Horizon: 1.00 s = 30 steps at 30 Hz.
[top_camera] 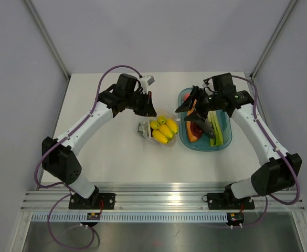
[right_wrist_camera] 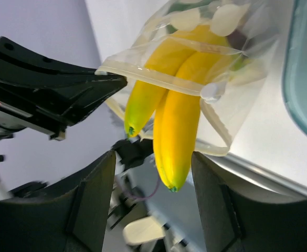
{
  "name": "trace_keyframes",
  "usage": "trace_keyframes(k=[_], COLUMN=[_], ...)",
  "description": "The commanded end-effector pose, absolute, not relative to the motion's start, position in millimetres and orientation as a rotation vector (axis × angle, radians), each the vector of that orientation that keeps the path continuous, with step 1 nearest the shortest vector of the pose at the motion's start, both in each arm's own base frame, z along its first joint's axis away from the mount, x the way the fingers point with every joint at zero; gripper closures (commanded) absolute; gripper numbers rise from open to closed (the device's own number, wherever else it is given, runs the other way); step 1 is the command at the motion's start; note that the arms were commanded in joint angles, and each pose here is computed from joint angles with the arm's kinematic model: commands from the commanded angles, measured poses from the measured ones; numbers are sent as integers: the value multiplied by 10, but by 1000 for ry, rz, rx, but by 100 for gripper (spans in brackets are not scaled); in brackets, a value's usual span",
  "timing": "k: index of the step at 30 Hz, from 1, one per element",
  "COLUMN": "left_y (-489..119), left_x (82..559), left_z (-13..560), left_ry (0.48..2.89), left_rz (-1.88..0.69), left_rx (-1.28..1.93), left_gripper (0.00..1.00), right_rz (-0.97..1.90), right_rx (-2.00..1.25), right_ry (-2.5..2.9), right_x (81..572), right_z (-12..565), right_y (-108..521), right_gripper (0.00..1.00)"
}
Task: Place the food in the zip-top bag and seal the zipper
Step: Place the fake fruit in the zipper food storage bag.
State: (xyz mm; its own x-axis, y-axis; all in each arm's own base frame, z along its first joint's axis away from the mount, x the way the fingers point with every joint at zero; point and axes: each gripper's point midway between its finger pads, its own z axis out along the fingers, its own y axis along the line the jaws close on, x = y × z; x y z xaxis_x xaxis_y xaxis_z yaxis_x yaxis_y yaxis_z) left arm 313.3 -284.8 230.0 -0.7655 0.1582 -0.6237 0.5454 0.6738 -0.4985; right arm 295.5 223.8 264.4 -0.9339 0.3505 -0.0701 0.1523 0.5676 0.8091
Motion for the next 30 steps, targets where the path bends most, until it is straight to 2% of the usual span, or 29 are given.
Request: trace_keyframes(k=[1, 3, 11, 23, 30], left_y=[-2881, -2872, -2851, -2837, -2803], left_x=[3120, 3125, 3126, 3121, 3120], left_z=[2527, 2523, 2454, 2452, 2487], left_ry=[2274, 2284, 2310, 2315, 2309], left_rz=[-976, -974, -957, -951, -929], left_rx=[528, 513, 498, 486, 485], left_gripper=[100, 100, 100, 100, 100], right_rz=[927, 820, 765, 862, 927], right_rx=[247, 225, 413, 376, 445], right_ry=[2490, 2532, 2553, 2585, 2441], right_x=[2823, 2694, 2392, 2500, 2566], right_z=[2787, 2570, 1889, 1657, 1813], right_y=[1998, 1979, 1866, 2210, 2186], right_gripper=[34, 34, 37, 37, 43])
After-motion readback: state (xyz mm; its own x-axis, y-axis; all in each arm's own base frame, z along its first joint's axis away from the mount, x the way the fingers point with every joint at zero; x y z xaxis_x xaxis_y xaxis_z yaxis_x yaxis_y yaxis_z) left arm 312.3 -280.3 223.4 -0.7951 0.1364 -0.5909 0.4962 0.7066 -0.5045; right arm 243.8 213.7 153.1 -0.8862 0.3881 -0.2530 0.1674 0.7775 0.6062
